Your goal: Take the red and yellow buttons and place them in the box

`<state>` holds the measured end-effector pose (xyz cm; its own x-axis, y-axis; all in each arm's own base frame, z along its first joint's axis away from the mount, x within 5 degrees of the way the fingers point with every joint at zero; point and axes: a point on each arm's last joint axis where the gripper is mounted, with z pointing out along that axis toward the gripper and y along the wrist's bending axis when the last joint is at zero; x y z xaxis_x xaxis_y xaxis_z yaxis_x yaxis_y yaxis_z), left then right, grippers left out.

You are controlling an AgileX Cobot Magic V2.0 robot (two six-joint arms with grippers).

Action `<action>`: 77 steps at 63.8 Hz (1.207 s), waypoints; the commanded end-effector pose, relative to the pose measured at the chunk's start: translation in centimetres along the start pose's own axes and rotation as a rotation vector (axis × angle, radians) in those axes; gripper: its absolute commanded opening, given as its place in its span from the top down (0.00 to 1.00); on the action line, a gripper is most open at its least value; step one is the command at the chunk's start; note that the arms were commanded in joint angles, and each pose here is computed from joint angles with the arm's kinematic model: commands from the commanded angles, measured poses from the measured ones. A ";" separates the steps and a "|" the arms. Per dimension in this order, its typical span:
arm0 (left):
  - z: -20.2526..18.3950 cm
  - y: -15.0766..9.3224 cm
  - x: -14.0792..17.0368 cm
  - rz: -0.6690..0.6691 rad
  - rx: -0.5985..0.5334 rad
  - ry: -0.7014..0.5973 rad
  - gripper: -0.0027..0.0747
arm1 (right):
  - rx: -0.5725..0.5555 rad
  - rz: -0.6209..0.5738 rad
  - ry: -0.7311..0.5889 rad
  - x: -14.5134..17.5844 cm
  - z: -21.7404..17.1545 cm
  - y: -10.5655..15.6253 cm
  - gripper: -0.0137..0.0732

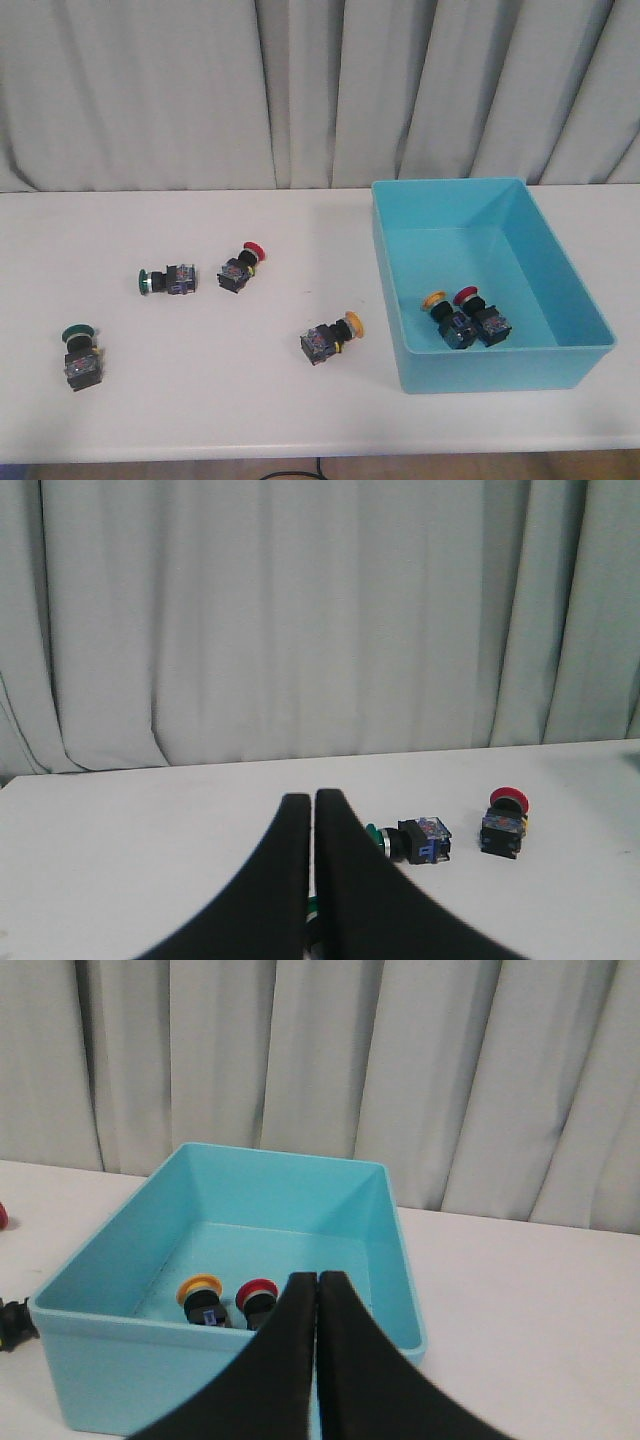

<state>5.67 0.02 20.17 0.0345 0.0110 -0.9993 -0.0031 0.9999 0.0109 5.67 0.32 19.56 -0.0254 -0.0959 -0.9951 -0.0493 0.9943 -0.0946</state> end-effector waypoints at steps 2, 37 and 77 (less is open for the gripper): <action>0.0 0.0 0.2 -0.014 0.003 -0.062 0.97 | 0.032 0.001 -0.100 -0.6 -0.1 -0.2 0.85; 0.0 0.0 0.2 -0.014 0.003 -0.062 0.97 | 0.034 -0.017 -0.100 -0.6 -0.1 -0.2 0.85; 0.0 0.0 0.2 -0.014 0.003 -0.062 0.97 | 0.031 0.014 -0.108 -0.7 -0.1 -0.2 0.85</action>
<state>5.67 0.02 20.17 0.0345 0.0110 -0.9993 -0.0031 0.9999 0.0109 5.66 0.12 19.84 0.0077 -0.0654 -0.9978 -0.0235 0.9976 -0.0656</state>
